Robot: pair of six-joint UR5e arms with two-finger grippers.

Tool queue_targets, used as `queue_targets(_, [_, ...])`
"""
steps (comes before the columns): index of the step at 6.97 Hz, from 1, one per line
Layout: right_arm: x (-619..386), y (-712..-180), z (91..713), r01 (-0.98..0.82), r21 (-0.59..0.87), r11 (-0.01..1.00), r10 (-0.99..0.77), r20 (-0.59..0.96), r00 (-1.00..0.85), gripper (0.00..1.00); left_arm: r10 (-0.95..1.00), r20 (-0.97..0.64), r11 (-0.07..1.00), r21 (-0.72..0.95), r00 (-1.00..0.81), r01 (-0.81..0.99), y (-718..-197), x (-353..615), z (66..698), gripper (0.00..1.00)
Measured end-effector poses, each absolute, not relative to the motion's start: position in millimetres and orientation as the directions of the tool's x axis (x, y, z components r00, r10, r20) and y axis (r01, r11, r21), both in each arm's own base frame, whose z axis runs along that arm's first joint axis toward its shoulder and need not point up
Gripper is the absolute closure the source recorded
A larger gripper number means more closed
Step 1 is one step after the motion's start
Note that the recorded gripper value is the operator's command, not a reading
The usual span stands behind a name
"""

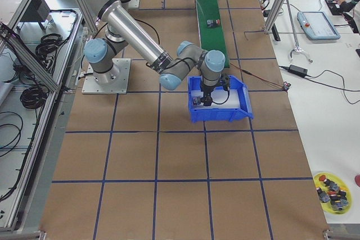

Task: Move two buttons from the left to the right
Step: 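Lower the yellow button into the bin and open the right gripper, then move the right gripper back over the red button on the conveyor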

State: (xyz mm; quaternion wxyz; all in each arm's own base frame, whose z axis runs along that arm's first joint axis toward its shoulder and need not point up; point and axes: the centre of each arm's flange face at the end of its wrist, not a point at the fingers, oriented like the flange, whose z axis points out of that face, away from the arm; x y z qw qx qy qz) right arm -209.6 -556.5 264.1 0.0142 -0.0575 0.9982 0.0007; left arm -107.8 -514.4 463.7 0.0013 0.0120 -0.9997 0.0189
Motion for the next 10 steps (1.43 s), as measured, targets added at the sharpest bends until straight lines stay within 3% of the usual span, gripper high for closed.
queue_targets(3, [-163,-582,355,-0.129,-0.092,0.987,-0.125,0.050,-0.991,0.01,-0.028,0.003,0.999,-0.038,-1.000,-0.028,-514,-108,464,0.00])
queue_targets(5, [-100,-594,402,0.017,-0.071,0.997,0.018,0.016,-1.000,0.01,-0.045,0.002,0.998,-0.038,-0.999,-0.045,-515,-108,464,0.00])
queue_targets(10, [77,-589,416,0.138,-0.055,0.989,0.141,0.062,-0.988,0.01,-0.060,-0.002,0.997,-0.039,-0.998,-0.060,-515,-115,464,0.00])
